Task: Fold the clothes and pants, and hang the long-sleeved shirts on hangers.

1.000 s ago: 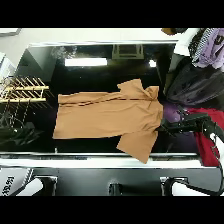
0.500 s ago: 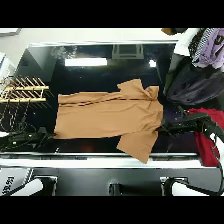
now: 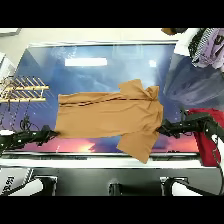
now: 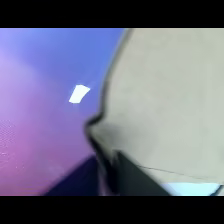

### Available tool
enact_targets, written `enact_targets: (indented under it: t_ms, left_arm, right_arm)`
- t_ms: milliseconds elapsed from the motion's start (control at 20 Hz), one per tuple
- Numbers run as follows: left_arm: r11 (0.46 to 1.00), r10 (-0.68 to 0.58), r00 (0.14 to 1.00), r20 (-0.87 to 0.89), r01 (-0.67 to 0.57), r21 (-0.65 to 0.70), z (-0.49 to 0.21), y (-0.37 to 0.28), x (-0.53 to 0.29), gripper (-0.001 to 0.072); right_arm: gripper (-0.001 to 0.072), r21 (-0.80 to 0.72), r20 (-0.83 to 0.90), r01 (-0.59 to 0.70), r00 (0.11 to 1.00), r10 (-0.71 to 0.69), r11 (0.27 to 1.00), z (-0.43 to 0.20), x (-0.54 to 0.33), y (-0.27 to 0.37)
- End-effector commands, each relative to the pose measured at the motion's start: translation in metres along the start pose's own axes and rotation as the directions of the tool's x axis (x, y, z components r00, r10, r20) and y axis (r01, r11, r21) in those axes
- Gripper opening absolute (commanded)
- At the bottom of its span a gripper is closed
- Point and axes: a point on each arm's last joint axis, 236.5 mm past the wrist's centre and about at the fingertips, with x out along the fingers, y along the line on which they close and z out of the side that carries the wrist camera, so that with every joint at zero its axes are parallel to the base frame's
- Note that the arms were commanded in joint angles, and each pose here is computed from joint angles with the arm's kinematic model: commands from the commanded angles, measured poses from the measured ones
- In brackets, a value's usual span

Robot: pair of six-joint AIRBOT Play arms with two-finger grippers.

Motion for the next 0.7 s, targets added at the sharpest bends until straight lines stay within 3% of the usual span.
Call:
enact_targets:
  t_ms: [0,150,300,500,650]
  left_arm:
    - [0.999,-0.037,0.999,-0.040,0.037,0.020,-0.007,-0.013,0.000,0.0013]
    - [0.992,-0.116,0.993,0.013,0.115,0.057,0.022,-0.047,-0.017,0.0011]
    - [0.969,-0.174,0.976,0.132,0.146,0.201,0.081,-0.113,-0.059,0.0010]
    - [0.879,-0.295,0.892,0.344,0.111,0.465,0.143,-0.245,-0.174,0.0009]
    - [0.831,-0.309,0.778,0.547,-0.059,0.553,0.149,-0.317,-0.288,0.0009]
  right_arm:
    - [0.0025,-0.023,0.059,-0.009,0.998,0.011,1.000,0.007,-0.014,0.012]
    - [0.0024,-0.096,0.160,-0.072,0.983,0.086,0.993,0.027,-0.037,0.048]
    - [0.0023,-0.241,0.354,-0.037,0.927,0.123,0.970,0.087,-0.088,0.110]
    - [0.0024,-0.431,0.612,0.043,0.748,0.256,0.902,0.140,-0.226,0.225]
    - [0.0024,-0.544,0.726,0.154,0.579,0.372,0.825,0.115,-0.346,0.300]
